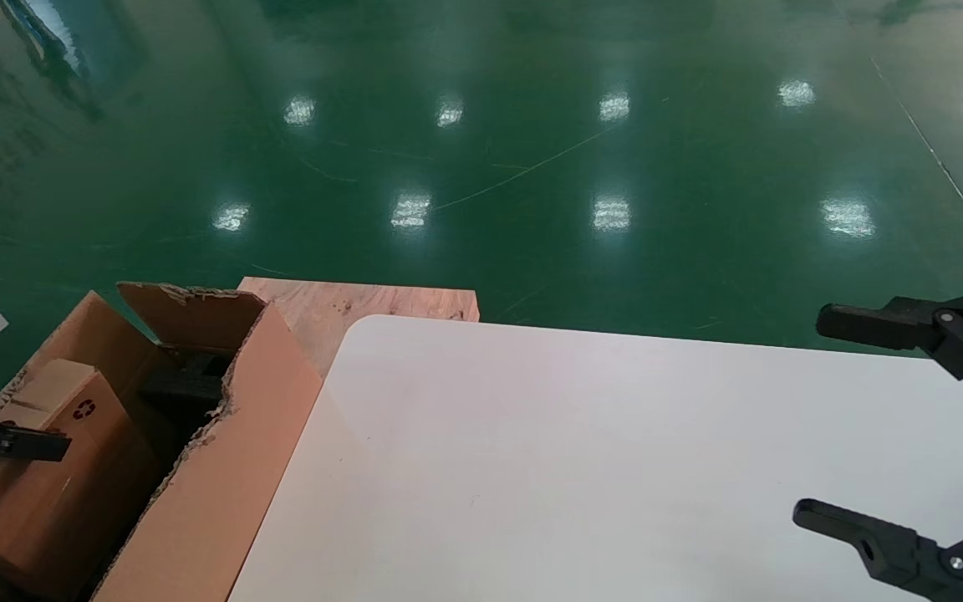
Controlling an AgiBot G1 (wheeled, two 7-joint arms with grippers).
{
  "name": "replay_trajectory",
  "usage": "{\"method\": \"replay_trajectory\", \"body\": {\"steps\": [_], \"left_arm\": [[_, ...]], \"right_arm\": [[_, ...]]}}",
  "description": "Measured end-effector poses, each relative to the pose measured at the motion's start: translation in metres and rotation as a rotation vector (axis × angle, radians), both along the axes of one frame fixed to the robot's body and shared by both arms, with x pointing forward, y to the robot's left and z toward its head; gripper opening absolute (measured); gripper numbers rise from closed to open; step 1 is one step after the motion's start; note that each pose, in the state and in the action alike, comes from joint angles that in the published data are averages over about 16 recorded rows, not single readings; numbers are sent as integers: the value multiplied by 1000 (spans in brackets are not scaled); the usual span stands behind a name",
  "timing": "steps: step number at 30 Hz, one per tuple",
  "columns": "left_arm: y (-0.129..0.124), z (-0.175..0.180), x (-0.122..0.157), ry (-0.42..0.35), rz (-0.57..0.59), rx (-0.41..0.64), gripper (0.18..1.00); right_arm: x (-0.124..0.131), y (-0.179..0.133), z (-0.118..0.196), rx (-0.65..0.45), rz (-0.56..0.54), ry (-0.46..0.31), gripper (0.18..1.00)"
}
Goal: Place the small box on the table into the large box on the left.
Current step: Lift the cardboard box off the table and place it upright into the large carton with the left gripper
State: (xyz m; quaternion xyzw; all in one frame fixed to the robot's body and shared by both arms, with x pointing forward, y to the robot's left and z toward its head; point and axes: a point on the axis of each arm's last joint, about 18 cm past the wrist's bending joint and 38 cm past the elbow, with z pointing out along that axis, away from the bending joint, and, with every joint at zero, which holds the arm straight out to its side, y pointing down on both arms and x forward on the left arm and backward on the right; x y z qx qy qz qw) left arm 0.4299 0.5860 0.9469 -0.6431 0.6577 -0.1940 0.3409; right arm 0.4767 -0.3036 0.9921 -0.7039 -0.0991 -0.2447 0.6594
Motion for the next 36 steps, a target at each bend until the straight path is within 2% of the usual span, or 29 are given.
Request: {"method": "replay_trajectory", "body": {"steps": [9, 16, 36], "left_arm": [[-6, 8, 22, -58, -26, 35, 283], [-11, 8, 31, -72, -40, 32, 279], [8, 0, 20, -50, 12, -6, 272]], "right_arm": [[0, 0, 0, 0, 0, 0, 1001], [0, 0, 0, 0, 0, 0, 1001], [0, 0, 0, 0, 0, 0, 1001]]}}
